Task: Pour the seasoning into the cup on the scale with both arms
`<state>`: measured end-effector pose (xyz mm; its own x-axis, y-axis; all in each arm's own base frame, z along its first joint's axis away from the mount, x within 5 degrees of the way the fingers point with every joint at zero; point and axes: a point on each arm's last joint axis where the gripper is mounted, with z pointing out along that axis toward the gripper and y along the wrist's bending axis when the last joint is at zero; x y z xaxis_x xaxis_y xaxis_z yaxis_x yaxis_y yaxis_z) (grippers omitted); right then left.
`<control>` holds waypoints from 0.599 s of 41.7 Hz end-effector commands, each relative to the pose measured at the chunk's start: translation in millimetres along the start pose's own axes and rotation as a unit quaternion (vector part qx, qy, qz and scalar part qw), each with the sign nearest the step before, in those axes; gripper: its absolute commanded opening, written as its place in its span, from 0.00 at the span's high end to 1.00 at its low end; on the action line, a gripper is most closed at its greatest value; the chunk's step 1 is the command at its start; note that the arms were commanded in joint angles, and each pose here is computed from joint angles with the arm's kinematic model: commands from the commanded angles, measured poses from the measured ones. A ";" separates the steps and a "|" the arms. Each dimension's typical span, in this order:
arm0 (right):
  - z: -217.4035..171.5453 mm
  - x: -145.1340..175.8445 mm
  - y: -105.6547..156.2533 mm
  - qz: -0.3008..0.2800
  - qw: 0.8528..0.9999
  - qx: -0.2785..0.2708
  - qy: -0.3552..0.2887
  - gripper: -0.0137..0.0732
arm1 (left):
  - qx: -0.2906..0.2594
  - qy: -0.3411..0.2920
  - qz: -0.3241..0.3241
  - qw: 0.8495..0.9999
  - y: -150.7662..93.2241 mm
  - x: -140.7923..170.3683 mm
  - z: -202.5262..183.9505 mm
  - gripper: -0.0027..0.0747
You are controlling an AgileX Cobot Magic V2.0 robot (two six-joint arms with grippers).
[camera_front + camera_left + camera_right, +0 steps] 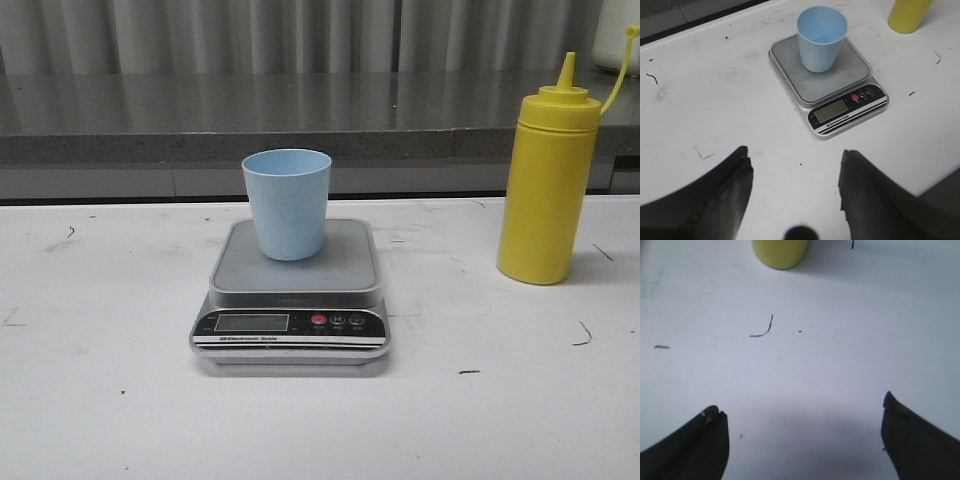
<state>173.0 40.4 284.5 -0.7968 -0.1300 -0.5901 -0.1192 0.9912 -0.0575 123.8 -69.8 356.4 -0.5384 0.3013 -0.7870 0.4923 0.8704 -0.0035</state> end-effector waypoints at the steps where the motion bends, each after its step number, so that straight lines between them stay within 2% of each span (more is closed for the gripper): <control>1: -36.0 -6.6 1.3 -0.030 0.999 -0.026 -0.021 0.11 | 0.006 -0.049 -0.001 0.999 -1.6 -12.2 -6.5 0.47; 9: -81.6 1.6 1.3 -0.037 0.991 -0.080 -0.097 0.11 | 0.006 -0.049 -0.001 0.999 -1.6 -12.2 -6.5 0.47; 15: -110.1 16.6 -5.6 -0.031 0.983 -0.085 -0.160 0.11 | 0.006 -0.049 -0.001 0.999 -1.6 -12.2 -6.5 0.47; 25: -133.4 33.3 -11.5 -0.027 0.973 -0.090 -0.212 0.11 | 0.006 -0.049 -0.001 0.999 -1.6 -12.2 -6.5 0.47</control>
<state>72.7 22.5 357.8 -0.5604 -0.1314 -0.8177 -0.2731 0.9614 0.0327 123.8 -69.8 356.4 -0.5384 0.3013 -0.7870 0.4923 0.8704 -0.0035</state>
